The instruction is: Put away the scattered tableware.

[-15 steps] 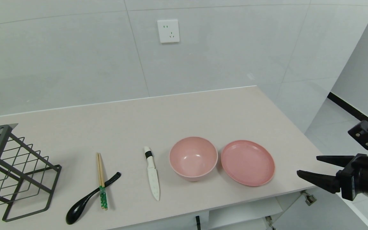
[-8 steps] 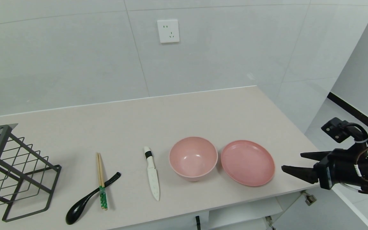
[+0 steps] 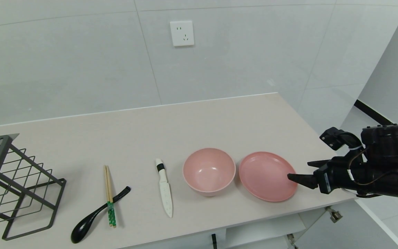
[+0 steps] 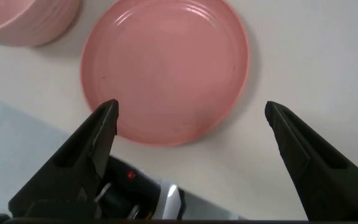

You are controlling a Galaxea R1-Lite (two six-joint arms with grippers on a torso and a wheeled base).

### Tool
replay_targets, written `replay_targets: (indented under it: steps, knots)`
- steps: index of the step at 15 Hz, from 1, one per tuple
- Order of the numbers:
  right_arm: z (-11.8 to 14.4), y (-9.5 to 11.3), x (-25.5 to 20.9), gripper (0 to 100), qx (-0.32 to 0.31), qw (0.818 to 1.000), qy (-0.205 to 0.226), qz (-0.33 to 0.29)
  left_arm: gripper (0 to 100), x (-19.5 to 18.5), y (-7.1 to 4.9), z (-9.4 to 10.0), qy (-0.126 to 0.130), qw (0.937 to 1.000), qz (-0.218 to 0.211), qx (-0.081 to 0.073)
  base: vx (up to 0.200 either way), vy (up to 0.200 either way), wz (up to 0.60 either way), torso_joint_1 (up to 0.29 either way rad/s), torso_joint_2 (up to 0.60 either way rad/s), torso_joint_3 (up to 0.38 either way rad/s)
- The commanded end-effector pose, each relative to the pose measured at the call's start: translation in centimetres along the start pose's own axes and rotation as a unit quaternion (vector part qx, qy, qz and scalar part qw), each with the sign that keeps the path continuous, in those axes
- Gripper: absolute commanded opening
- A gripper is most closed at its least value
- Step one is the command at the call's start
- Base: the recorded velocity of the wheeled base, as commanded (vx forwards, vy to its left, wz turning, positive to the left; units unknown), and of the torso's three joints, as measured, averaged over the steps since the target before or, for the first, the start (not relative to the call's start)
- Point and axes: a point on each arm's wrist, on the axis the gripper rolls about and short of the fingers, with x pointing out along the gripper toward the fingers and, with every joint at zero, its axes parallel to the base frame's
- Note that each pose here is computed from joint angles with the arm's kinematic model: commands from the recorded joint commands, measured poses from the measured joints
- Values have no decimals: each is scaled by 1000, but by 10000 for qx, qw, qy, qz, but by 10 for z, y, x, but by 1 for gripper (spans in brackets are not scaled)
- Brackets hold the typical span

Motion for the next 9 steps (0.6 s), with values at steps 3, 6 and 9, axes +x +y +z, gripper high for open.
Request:
replay_targets:
  steps: [3,6,9]
  knots:
    - [0,-13,36,100,57,9999,142,-15,100,0,0,0,6,10000,9,-6,0,0,0,0,0,0]
    - [3,-20,50,100,127,9997,145,-160,100,0,0,0,6,10000,9,-6,0,0,0,0,0,0]
    - [4,-29,66,100,170,9996,80,-218,100,0,0,0,6,10000,9,-14,0,0,0,0,0,0]
